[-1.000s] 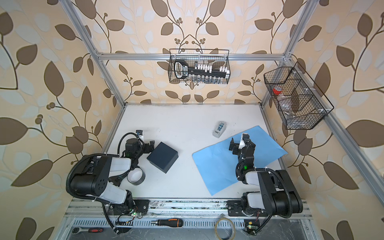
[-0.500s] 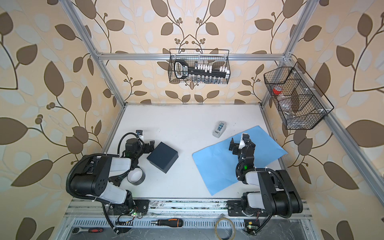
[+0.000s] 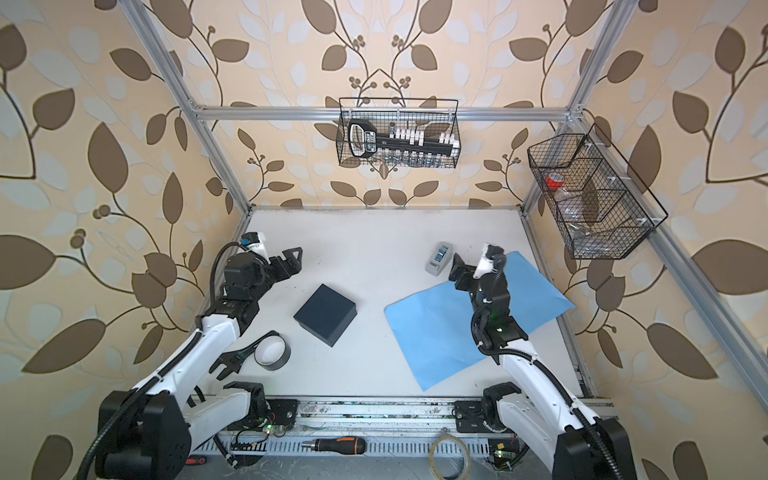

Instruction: Wrap the gift box in paper

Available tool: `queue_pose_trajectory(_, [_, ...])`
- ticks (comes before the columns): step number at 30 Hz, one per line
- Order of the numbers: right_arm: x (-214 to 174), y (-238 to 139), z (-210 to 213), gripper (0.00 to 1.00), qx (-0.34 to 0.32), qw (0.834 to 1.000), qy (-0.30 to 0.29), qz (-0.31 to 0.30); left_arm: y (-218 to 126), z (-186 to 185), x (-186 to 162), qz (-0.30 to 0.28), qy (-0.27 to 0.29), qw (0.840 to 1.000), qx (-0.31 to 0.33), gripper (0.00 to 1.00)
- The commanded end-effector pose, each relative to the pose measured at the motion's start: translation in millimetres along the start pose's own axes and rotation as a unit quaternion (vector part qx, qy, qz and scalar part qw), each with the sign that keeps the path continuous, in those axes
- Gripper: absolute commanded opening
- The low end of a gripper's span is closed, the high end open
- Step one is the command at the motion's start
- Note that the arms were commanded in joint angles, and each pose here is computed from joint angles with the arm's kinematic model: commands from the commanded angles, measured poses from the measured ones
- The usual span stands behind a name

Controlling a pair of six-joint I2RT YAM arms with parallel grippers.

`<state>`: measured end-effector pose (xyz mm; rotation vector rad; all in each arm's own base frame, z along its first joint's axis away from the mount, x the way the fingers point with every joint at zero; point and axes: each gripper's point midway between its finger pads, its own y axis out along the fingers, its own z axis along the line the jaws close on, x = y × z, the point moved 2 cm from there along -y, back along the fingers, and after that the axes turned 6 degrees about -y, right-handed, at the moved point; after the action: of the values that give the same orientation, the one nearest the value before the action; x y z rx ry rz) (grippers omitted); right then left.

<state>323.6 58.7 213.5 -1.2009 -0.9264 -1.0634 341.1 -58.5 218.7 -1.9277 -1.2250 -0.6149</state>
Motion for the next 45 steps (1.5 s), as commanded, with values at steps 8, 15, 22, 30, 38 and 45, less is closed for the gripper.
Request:
queue_pose_trajectory(8, [-139,-50,30,0.76,0.095,0.943,-0.026,0.317,-48,-122,-183,0.304,0.059,0.947,-0.087,0.88])
queue_pose_trajectory(15, [-136,-47,18,0.74,0.082,0.95,0.009,0.302,-47,-115,-259,0.405,0.116,0.906,-0.046,0.73])
queue_pose_trajectory(22, [-150,-48,22,0.72,0.08,0.946,0.008,0.315,-29,-62,-252,0.376,0.189,0.904,0.069,0.71])
queue_pose_trajectory(30, [-159,-39,27,0.68,0.086,0.94,0.018,0.329,23,-26,-207,0.33,0.122,0.929,0.114,0.71])
queue_pose_trajectory(38, [-172,-37,32,0.6,0.093,0.931,0.019,0.351,56,-112,-244,0.398,0.079,0.913,-0.036,0.78])
queue_pose_trajectory(45, [-183,-43,29,0.51,0.094,0.925,0.015,0.369,73,-115,-274,0.426,0.08,0.9,-0.041,0.79])
